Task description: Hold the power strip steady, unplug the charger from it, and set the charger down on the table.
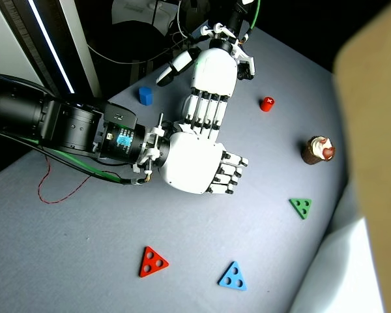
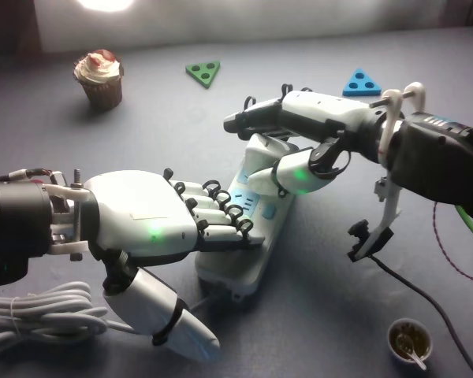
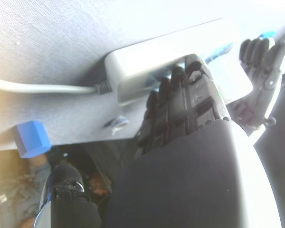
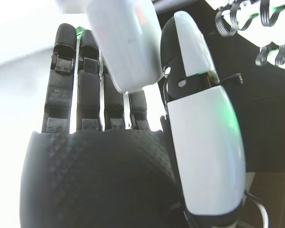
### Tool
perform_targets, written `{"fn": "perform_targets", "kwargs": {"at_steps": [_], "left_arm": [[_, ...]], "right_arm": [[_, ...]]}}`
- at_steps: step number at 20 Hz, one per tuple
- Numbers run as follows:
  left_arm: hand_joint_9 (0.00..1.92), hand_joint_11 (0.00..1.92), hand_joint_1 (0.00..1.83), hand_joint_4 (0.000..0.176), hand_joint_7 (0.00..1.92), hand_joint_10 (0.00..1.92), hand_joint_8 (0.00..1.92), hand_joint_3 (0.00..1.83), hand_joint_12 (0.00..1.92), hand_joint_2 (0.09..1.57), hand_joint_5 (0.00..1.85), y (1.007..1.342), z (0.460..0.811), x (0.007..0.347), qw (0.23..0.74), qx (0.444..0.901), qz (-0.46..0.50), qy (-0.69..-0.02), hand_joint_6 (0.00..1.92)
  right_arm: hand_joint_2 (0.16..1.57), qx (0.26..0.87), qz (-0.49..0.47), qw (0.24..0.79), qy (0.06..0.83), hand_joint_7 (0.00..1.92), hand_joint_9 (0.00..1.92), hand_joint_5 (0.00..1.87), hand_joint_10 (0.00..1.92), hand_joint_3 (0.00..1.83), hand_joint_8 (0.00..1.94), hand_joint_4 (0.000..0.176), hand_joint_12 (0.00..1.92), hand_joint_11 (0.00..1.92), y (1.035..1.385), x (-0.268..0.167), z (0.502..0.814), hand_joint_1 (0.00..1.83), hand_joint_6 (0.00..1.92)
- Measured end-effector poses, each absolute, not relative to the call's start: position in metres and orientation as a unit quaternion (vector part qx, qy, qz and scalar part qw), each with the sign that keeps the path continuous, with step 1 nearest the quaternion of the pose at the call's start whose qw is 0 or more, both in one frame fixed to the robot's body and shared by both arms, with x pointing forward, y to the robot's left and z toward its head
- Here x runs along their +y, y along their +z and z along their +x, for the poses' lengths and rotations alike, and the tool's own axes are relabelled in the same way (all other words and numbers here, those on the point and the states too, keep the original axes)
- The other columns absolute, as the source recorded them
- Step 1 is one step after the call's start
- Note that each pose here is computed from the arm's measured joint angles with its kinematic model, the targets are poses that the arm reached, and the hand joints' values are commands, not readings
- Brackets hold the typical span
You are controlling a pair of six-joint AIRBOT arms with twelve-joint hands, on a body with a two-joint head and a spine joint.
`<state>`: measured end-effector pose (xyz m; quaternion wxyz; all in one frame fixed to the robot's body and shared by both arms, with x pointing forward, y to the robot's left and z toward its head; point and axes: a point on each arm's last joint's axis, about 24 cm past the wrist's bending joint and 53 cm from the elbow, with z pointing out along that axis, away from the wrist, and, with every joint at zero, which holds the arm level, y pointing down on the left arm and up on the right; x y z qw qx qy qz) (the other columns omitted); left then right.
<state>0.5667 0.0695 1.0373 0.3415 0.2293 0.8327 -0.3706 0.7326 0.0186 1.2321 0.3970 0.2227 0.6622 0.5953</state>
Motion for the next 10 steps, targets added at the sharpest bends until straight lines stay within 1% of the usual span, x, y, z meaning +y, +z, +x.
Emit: {"fn": "perform_targets", "kwargs": {"at_steps": [4, 5, 7, 10], "left_arm": [[0.08, 0.10, 0.00, 0.000, 0.09, 0.00, 0.00, 0.00, 0.04, 0.95, 0.06, 1.0372, 0.5669, 0.0697, 0.341, 0.833, 0.228, -0.370, 0.00], [0.09, 0.12, 0.00, 0.000, 0.10, 0.01, 0.01, 0.00, 0.05, 0.95, 0.07, 1.0371, 0.5670, 0.0697, 0.341, 0.833, 0.228, -0.370, 0.01], [0.08, 0.12, 0.00, 0.000, 0.09, 0.00, 0.00, 0.00, 0.04, 0.95, 0.06, 1.0371, 0.5670, 0.0698, 0.341, 0.833, 0.228, -0.370, 0.00], [0.09, 0.11, 0.00, 0.000, 0.10, 0.00, 0.00, 0.00, 0.04, 0.95, 0.07, 1.0386, 0.5688, 0.0695, 0.344, 0.833, 0.228, -0.369, 0.00]], "right_arm": [[1.12, 0.662, 0.221, 0.401, 0.593, 0.51, 0.51, 0.43, 0.01, 0.00, 0.01, 0.000, 0.38, 0.39, 1.2308, 0.0187, 0.7354, 1.09, 0.00], [1.13, 0.662, 0.221, 0.400, 0.593, 0.49, 0.50, 0.42, 0.00, 0.00, 0.00, 0.000, 0.38, 0.37, 1.2309, 0.0191, 0.7353, 1.07, 0.00], [1.11, 0.662, 0.221, 0.401, 0.593, 0.50, 0.51, 0.44, 0.00, 0.00, 0.00, 0.000, 0.44, 0.36, 1.2311, 0.0189, 0.7356, 1.08, 0.00], [1.12, 0.662, 0.223, 0.405, 0.590, 0.50, 0.51, 0.45, 0.00, 0.00, 0.00, 0.000, 0.45, 0.36, 1.2309, 0.0154, 0.7395, 1.07, 0.00]]}}
